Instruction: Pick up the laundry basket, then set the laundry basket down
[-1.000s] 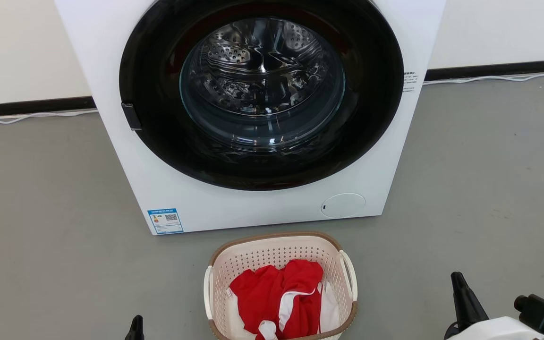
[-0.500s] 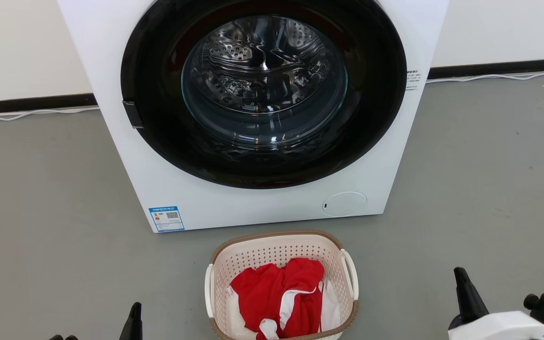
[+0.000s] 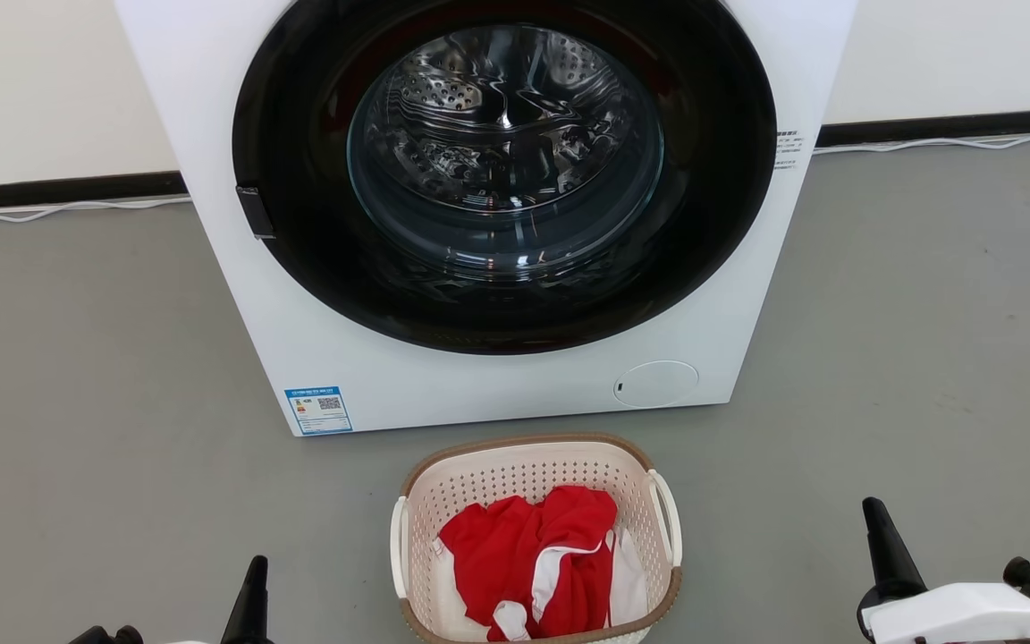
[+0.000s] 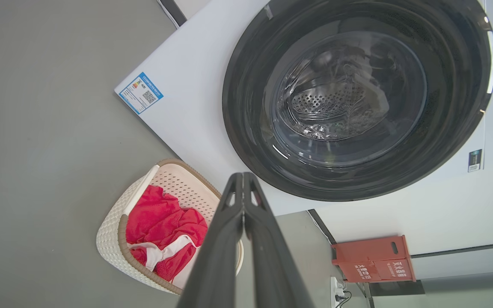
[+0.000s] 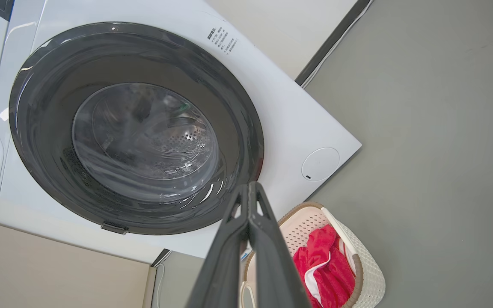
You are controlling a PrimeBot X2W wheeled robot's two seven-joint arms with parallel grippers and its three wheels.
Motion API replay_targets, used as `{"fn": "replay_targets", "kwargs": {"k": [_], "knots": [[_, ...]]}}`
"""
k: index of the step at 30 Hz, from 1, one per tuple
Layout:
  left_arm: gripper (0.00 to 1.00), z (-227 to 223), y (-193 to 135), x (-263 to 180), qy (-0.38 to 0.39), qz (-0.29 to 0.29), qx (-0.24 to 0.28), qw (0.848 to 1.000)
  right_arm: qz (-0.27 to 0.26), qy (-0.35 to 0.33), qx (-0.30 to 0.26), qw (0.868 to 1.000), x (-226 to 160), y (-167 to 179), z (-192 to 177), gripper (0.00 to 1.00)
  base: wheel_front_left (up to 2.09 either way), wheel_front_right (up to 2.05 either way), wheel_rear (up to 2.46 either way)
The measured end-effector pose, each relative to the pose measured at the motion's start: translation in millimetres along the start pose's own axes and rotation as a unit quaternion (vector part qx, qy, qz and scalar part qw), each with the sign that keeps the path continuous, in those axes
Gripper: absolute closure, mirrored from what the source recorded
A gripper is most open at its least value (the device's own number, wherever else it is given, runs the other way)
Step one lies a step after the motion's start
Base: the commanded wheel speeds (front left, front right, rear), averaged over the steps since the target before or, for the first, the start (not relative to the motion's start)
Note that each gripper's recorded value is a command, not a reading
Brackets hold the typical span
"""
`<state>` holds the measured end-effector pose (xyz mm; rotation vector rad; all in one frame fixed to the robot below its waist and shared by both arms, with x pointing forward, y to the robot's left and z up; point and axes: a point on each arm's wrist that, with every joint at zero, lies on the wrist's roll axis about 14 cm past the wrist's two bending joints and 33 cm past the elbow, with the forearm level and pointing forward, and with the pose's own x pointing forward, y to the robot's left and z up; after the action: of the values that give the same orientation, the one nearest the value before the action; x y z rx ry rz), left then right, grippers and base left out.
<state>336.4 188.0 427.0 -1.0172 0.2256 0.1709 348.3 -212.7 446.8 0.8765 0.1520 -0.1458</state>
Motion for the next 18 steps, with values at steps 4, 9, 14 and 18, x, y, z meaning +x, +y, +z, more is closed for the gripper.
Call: {"fn": "replay_targets", "kwargs": {"k": [4,9,14,18], "knots": [[1.00,1.2,-3.1,2.6,0.002,-0.003,-0.026,1.000,0.000,0.001,0.030,1.000,0.9,0.5,0.1,1.00,0.00,0.00,0.00],[1.00,4.5,-9.0,5.1,0.000,-0.014,-0.050,0.999,0.003,0.000,0.061,0.998,2.7,2.8,1.2,1.00,0.00,0.00,0.00],[1.00,6.4,-11.6,7.3,0.001,-0.018,-0.073,0.997,0.011,-0.005,0.091,0.996,6.7,8.7,6.0,1.00,0.00,0.00,0.00],[1.00,8.6,-14.8,8.7,0.000,-0.024,-0.093,0.995,0.012,-0.006,0.116,0.993,7.2,8.9,7.2,1.00,0.00,0.00,0.00]]}}
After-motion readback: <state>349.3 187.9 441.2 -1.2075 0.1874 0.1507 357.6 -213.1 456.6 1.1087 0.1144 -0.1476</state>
